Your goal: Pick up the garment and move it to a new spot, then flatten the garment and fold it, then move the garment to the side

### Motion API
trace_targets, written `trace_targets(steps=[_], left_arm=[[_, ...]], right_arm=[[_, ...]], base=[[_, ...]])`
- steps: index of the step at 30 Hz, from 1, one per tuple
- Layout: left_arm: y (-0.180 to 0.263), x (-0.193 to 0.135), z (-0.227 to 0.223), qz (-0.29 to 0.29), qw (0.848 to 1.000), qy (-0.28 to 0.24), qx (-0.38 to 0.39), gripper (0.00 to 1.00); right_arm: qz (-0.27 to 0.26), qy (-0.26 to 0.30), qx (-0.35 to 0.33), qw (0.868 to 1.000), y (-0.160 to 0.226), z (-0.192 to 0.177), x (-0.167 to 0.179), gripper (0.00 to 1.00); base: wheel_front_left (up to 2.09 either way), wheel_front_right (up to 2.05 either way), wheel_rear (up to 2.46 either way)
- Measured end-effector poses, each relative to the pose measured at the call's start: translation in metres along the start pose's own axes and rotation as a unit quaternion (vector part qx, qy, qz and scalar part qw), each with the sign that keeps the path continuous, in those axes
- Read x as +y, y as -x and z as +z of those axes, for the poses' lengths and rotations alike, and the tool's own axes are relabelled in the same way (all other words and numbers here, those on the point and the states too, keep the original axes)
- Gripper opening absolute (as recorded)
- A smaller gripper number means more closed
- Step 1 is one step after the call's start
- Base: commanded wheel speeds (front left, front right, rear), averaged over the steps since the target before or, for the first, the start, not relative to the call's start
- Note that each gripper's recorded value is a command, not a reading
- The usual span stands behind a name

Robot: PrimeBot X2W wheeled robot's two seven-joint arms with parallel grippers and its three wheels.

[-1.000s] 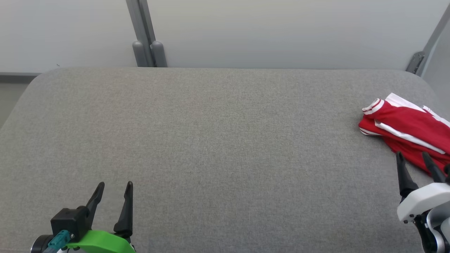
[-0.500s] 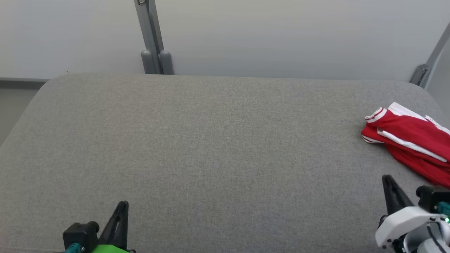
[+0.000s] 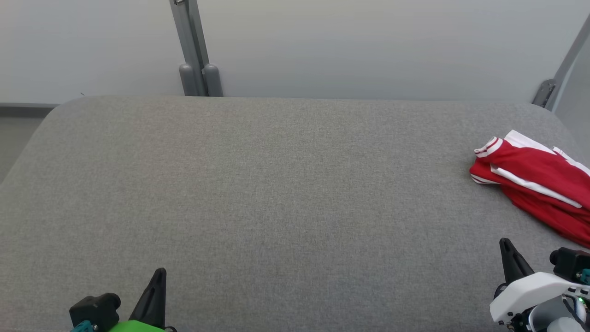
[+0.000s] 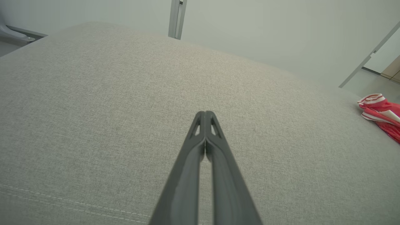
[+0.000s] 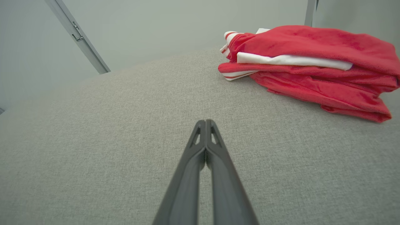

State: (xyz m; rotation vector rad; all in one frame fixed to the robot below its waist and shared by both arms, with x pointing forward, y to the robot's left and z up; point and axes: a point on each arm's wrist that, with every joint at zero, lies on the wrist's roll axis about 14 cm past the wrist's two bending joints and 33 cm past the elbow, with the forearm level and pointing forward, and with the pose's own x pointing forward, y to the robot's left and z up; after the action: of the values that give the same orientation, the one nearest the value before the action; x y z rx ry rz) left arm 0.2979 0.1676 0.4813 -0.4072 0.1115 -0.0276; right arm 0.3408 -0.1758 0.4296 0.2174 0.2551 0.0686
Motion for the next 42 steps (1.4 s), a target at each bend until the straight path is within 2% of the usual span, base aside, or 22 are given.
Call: trace_targets(steps=[19, 32, 42], left_arm=[[-0.008, 0.01, -0.007, 0.021, 0.993, 0.116, 0.022, 0.0], [-0.019, 0.013, -0.005, 0.023, 0.981, 0.189, 0.023, 0.0], [-0.026, 0.016, -0.005, 0.028, 0.968, 0.248, 0.026, 0.0]], right_arm=[[-0.026, -0.135, 0.006, 0.99, -0.005, 0.004, -0.007, 0.0], [-0.033, -0.228, 0.003, 0.973, -0.009, 0.01, -0.009, 0.0], [-0.037, -0.298, 0.0, 0.954, -0.01, 0.012, -0.011, 0.0]], base=[[0.0, 0.0, 0.0], [0.0, 0.0, 0.0], [0.0, 0.0, 0.0]])
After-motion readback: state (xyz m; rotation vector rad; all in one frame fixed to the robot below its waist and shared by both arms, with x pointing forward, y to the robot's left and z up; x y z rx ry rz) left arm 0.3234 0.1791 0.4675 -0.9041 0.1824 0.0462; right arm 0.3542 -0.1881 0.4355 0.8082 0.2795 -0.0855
